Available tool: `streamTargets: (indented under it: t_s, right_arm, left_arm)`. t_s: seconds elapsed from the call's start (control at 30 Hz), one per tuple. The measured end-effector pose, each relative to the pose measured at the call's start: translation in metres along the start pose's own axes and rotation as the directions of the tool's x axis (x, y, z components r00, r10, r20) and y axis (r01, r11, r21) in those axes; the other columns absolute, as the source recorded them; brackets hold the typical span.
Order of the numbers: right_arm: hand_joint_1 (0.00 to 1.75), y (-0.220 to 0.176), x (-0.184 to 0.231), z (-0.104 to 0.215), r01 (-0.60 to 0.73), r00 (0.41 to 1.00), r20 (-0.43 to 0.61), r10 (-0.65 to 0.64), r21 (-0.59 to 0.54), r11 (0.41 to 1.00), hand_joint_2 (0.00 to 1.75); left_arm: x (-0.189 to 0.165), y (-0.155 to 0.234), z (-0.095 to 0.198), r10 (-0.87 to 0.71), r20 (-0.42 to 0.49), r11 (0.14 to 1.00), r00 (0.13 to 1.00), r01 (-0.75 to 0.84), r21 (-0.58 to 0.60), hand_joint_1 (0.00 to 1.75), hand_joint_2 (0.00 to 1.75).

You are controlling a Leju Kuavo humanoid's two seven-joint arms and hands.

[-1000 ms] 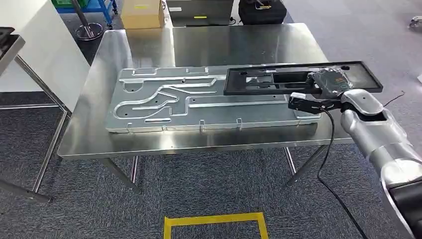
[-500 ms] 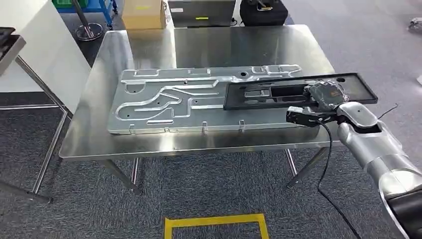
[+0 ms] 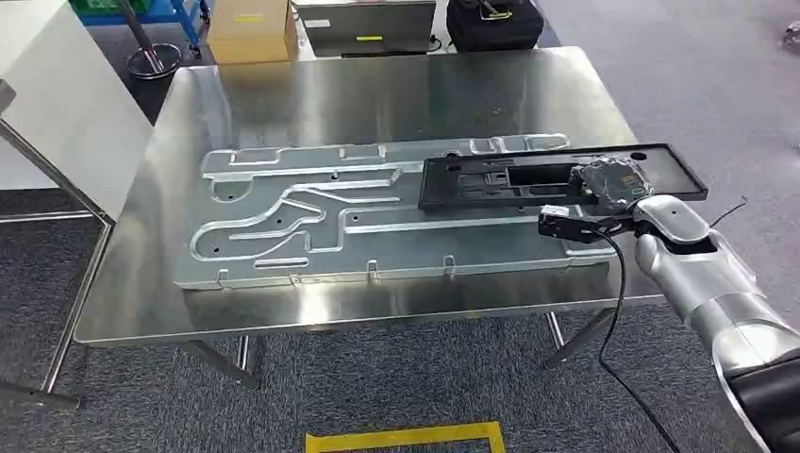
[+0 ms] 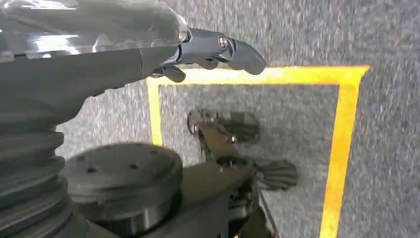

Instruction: Take the parts from the cabinet and place them on the table.

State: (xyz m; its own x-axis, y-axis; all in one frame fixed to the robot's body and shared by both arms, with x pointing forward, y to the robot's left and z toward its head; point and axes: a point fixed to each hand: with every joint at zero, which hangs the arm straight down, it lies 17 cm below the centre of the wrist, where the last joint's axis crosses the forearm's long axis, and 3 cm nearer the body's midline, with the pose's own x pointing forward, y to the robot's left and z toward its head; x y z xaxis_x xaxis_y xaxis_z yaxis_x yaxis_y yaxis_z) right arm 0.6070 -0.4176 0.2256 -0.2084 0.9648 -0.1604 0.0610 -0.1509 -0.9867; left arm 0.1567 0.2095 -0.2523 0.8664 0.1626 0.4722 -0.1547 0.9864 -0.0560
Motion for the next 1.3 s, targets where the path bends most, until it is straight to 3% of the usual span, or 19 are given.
streamTargets:
  t_s: [0.8, 1.3]
  right_arm:
    - [1.75, -0.095, 0.001, -0.038, -0.018, 1.0, 0.004, 0.018, -0.08, 0.997, 1.75]
    - [1.75, -0.095, 0.007, -0.038, -0.007, 1.0, 0.022, 0.01, -0.103, 0.995, 1.75]
  left_arm:
    - [0.01, -0.003, -0.002, -0.005, 0.014, 1.0, 1.0, 0.005, 0.003, 0.0, 1.75]
    - [0.02, -0.007, -0.002, -0.051, 0.082, 0.999, 0.995, 0.052, -0.011, 0.0, 1.75]
